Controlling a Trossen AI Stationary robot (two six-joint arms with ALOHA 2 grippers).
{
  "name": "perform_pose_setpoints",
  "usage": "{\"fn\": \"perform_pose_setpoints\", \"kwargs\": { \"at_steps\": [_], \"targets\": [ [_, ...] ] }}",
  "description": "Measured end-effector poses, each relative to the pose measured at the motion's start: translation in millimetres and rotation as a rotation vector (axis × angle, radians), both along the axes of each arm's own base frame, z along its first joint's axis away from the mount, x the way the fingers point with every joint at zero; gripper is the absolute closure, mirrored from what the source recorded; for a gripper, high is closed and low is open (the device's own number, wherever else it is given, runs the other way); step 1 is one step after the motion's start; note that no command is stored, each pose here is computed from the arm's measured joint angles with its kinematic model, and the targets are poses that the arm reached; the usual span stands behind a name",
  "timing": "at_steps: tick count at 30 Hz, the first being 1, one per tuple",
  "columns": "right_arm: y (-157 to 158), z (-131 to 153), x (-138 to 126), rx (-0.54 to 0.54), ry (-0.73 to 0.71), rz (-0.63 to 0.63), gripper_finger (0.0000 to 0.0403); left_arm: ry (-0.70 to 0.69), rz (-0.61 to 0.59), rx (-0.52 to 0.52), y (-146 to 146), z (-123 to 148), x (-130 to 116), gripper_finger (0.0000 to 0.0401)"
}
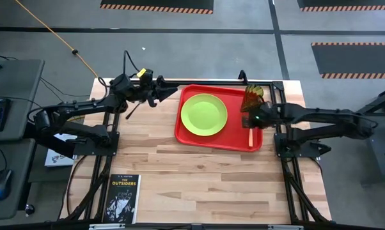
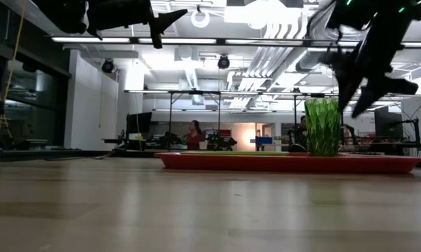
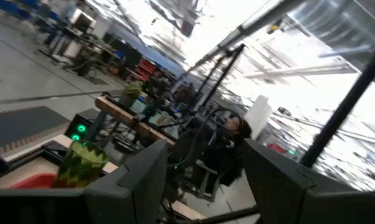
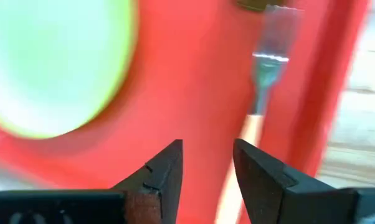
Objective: Pick and place plate/cup/fork/spoon on tray
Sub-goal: Put the black spoon to the right of the green plate on the red tray
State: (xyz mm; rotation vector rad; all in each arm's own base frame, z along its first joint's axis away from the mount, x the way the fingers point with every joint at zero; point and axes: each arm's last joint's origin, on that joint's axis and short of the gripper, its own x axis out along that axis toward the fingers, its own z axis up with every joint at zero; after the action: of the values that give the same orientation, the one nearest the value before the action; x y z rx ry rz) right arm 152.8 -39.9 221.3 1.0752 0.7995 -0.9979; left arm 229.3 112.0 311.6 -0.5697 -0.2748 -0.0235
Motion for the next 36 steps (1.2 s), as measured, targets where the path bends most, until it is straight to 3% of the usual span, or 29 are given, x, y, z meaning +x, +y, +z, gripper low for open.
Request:
{"fn": "perform_pose_setpoints", "kwargs": {
  "at_steps": [6,14,20,25,27,29,32,34,36],
  "targets": [
    [32,22,2,-0.096,-0.332,0.124,0.0269,0.017,-0.094,0.012,4,0,-5,0.0201],
    [52,46,40,-0.451,-0.908,0.151,0.0269,0.022,-0.091,0.069,8,0,-8,0.0201],
    [51,65,63,-0.708,-0.95,0.268,0.0269,0.024,-0.09,0.067,9,0,-8,0.0201],
    [46,73,69,-0.721,-0.937,0.291,0.0269,0.056,-0.089,-0.038,14,-1,-9,0.0201],
    [45,75,69,-0.719,-0.942,0.298,0.0269,0.154,-0.069,-0.124,23,3,-8,0.0201],
    [44,74,69,-0.715,-0.927,0.304,0.0269,0.337,0.001,-0.19,35,11,-11,0.0201],
    [43,72,70,-0.7,-0.911,0.309,0.0269,0.785,0.24,-0.178,53,11,-24,0.0201],
    [43,69,70,-0.669,-0.895,0.303,0.0269,1.135,0.396,-0.147,64,-4,-34,0.0201],
    [43,66,70,-0.643,-0.876,0.299,0.0269,1.395,0.478,-0.183,72,-25,-45,0.0201]
  ]
}}
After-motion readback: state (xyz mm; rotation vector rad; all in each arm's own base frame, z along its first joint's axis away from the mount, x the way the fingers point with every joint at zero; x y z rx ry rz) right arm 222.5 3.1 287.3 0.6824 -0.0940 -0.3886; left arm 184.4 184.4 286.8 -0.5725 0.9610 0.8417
